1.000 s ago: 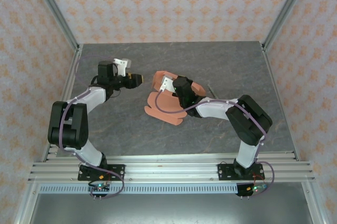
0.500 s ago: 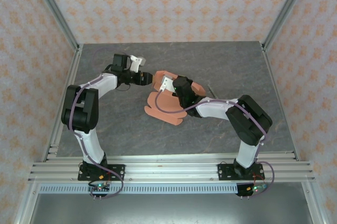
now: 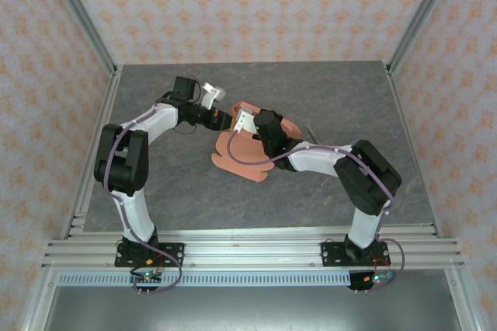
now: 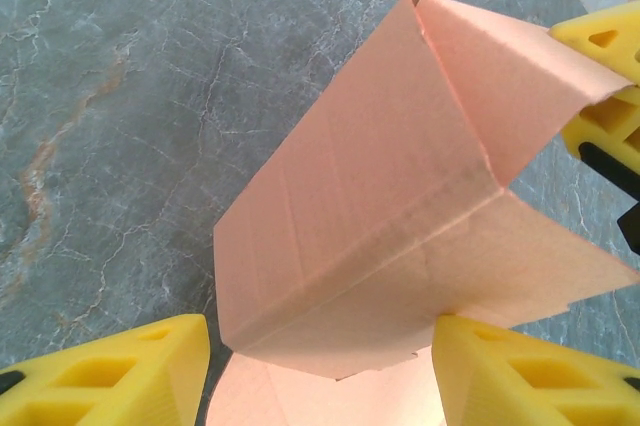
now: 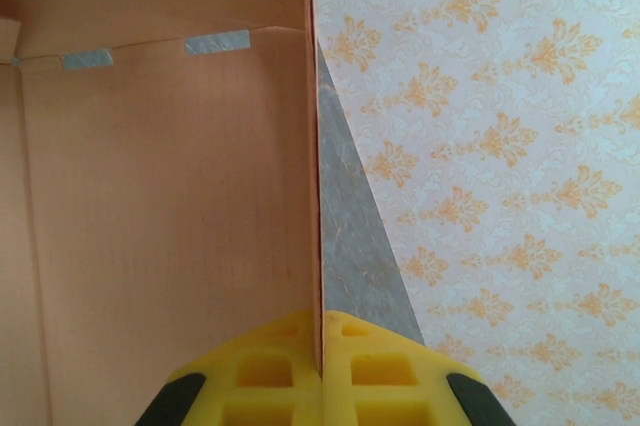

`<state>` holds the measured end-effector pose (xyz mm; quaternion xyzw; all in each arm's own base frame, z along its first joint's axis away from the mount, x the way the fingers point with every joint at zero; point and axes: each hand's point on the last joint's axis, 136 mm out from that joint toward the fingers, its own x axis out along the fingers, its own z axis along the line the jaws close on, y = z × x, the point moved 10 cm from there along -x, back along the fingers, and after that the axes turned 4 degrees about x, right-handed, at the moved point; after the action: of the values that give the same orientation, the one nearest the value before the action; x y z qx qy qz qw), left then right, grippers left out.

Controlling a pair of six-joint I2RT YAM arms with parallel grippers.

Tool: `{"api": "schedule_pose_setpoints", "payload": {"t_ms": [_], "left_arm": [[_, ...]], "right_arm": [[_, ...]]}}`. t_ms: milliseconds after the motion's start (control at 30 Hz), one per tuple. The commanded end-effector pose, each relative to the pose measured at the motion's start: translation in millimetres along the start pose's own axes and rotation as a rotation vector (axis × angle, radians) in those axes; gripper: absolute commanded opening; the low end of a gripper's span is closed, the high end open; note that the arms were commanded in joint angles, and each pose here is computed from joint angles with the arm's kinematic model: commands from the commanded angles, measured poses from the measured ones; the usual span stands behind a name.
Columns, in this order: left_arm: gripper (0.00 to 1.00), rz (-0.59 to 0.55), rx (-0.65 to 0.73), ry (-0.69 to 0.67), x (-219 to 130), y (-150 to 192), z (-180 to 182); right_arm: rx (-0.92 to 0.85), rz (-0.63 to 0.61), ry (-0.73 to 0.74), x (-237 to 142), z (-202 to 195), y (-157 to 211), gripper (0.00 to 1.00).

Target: Fold the paper box

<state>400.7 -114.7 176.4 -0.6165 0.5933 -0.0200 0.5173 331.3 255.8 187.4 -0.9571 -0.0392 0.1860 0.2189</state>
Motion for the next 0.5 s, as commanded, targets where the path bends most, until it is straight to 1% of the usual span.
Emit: {"api": "schedule_pose_setpoints", "payload": {"t_ms": [0, 267, 467], "left_arm": [[0.60, 0.025, 0.026, 0.054, 9, -2, -3], [0.56, 0.020, 0.038, 0.059, 14, -5, -3], [0.55, 0.021, 0.048, 0.061, 22, -4, -4]], "right_arm": [[0.008, -0.038, -0.010, -4, -12, -9, 0.00], [-0.006, -0.061, -0.080, -5, -13, -8, 0.00], [-0.060, -0.049, -0.057, 0, -11, -7, 0.00]]}}
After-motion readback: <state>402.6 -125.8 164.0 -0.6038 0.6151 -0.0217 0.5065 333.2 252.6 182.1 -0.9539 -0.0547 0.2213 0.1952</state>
